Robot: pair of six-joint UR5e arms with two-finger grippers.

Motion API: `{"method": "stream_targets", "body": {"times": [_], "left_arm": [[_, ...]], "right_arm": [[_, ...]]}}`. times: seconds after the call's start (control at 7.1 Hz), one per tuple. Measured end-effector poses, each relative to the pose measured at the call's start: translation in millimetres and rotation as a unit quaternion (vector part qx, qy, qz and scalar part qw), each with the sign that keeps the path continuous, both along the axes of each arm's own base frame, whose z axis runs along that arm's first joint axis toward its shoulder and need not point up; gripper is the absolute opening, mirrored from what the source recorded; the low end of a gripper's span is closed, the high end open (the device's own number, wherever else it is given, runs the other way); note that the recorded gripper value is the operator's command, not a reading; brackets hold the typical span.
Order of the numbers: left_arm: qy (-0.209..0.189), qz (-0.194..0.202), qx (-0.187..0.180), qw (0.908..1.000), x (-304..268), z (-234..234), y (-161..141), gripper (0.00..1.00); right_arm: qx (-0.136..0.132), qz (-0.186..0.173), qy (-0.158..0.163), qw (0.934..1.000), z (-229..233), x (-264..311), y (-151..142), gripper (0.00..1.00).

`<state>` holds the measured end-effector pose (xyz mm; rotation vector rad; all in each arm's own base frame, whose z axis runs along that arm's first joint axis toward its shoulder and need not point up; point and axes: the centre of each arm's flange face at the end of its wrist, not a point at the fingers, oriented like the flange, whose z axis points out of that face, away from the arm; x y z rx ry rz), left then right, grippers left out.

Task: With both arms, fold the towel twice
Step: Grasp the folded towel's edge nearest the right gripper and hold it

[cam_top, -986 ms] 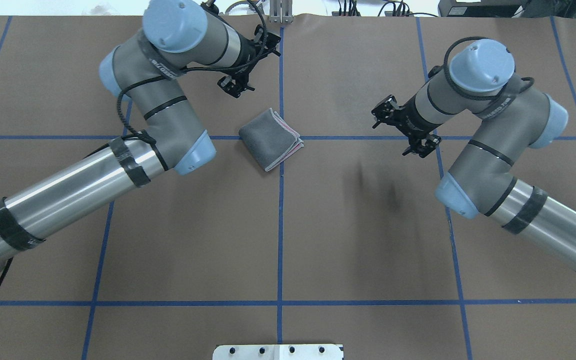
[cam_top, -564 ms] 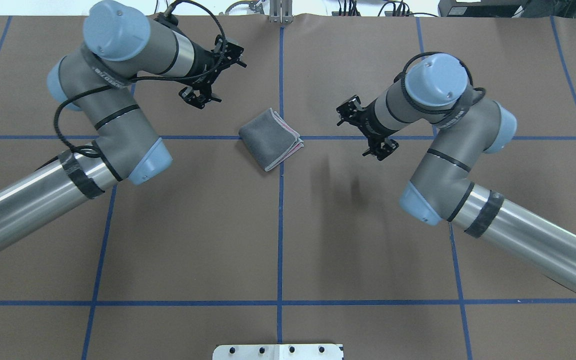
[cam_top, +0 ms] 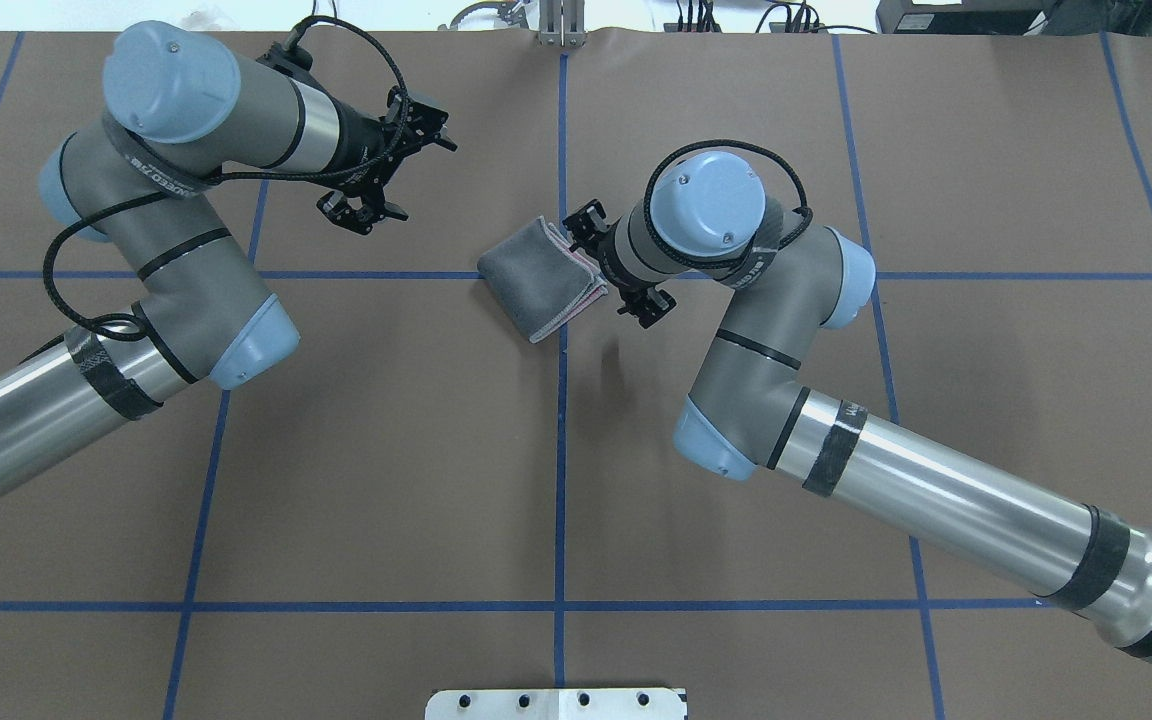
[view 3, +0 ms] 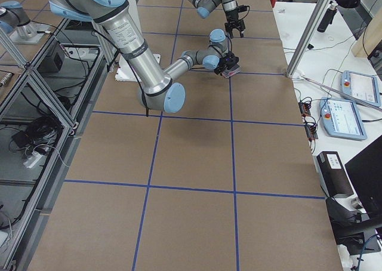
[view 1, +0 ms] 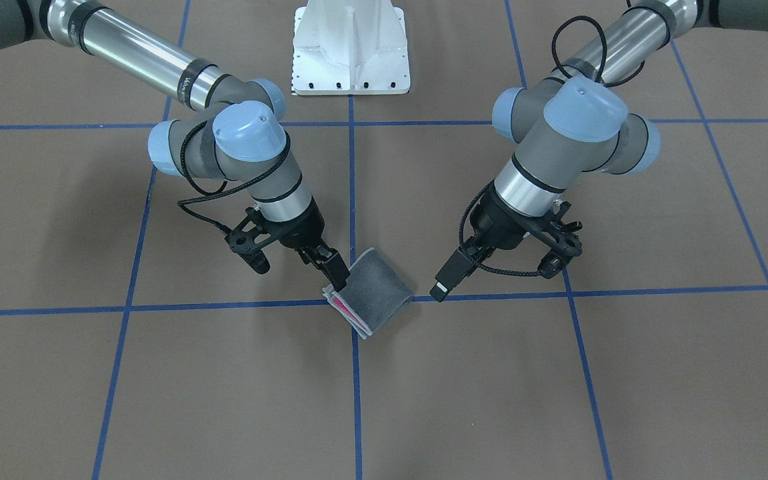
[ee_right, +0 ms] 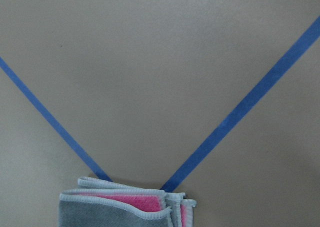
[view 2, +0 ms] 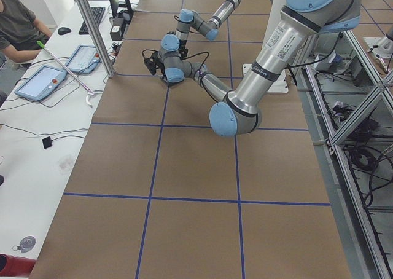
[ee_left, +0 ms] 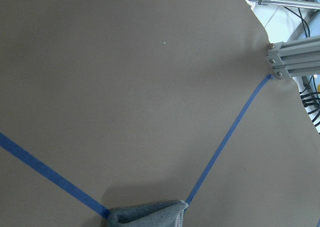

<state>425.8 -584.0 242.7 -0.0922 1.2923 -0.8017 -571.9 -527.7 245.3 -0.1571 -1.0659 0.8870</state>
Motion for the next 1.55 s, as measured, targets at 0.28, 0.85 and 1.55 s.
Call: {"method": "stream_targets", "body": {"times": [0.28,0.85,1.55], "left_arm": [[0.0,0.001,0.0,1.0,1,0,1,1.0],[-0.002,0.001,-0.001,1.0,5,2,2,1.0],[-0.004,0.001,-0.002,1.0,8,4,2,1.0]], "right_arm": [[-0.001,0.001,0.01,0.9999,-2,-18,-3,0.67],[0.03,-0.001,0.036,0.9989,-2,-26,-16,0.59],[0.047,0.027,0.032,0.998,1,-17,-32,0.55]]}}
